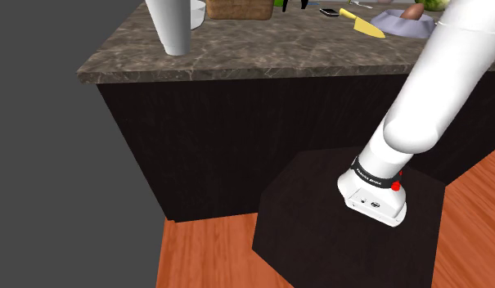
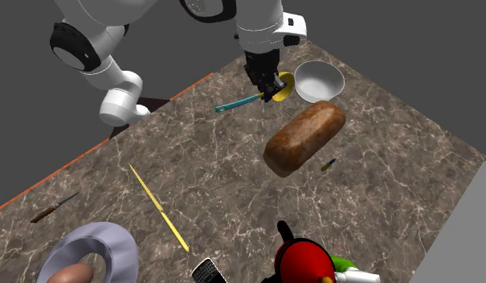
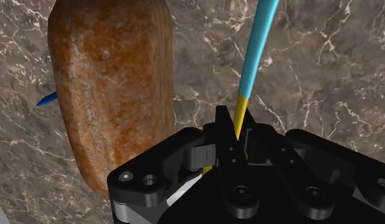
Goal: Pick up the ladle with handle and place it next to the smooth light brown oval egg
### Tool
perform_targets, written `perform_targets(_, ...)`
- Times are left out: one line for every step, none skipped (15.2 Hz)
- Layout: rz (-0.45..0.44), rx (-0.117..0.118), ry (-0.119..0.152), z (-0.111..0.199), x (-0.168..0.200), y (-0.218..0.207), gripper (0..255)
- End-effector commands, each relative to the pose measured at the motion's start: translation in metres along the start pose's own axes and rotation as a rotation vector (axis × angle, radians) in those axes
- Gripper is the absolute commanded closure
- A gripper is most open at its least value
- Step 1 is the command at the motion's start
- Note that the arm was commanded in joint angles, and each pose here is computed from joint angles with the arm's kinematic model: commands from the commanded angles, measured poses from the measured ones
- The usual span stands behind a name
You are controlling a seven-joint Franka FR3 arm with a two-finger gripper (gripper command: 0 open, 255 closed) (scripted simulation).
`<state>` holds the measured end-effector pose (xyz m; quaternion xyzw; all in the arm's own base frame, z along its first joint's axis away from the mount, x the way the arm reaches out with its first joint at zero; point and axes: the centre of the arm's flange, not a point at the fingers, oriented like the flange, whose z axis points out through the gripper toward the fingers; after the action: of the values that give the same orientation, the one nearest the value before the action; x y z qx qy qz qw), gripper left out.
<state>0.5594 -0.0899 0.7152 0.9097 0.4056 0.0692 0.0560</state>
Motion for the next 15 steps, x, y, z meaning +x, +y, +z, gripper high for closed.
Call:
perform_targets(-0.001, 0.001, 0.0, -0.003, -0.024, -0.009, 255)
perform_targets(-0.001, 0.001, 0.0, -0.005, -0.037, -0.013, 255)
perform_targets(-0.001, 0.001, 0.0, -0.007, -0.049, -0.017, 255)
perform_targets(-0.001, 0.001, 0.0, -0.008, -0.062, -0.021, 255)
perform_targets(-0.001, 0.001, 0.0, -0.01, -0.074, -0.025, 255)
perform_targets(-0.001, 0.001, 0.0, -0.012, -0.087, -0.029, 255)
perform_targets(-0.001, 0.001, 0.0, -0.013, -0.099, -0.033, 255)
perform_targets(-0.001, 0.001, 0.0, -0.015, -0.112, -0.037, 255)
perform_targets(-0.001, 0.001, 0.0, -0.017, -0.124, -0.041, 255)
perform_targets(-0.001, 0.001, 0.0, -0.018, -0.137, -0.045, 255)
perform_targets(-0.001, 0.001, 0.0, -0.02, -0.149, -0.049, 255)
perform_targets(-0.001, 0.001, 0.0, -0.022, -0.162, -0.053, 255)
perform_targets(-0.001, 0.001, 0.0, -0.023, -0.174, -0.057, 255)
perform_targets(-0.001, 0.001, 0.0, -0.025, -0.187, -0.061, 255)
perform_targets(-0.001, 0.001, 0.0, -0.027, -0.199, -0.065, 255)
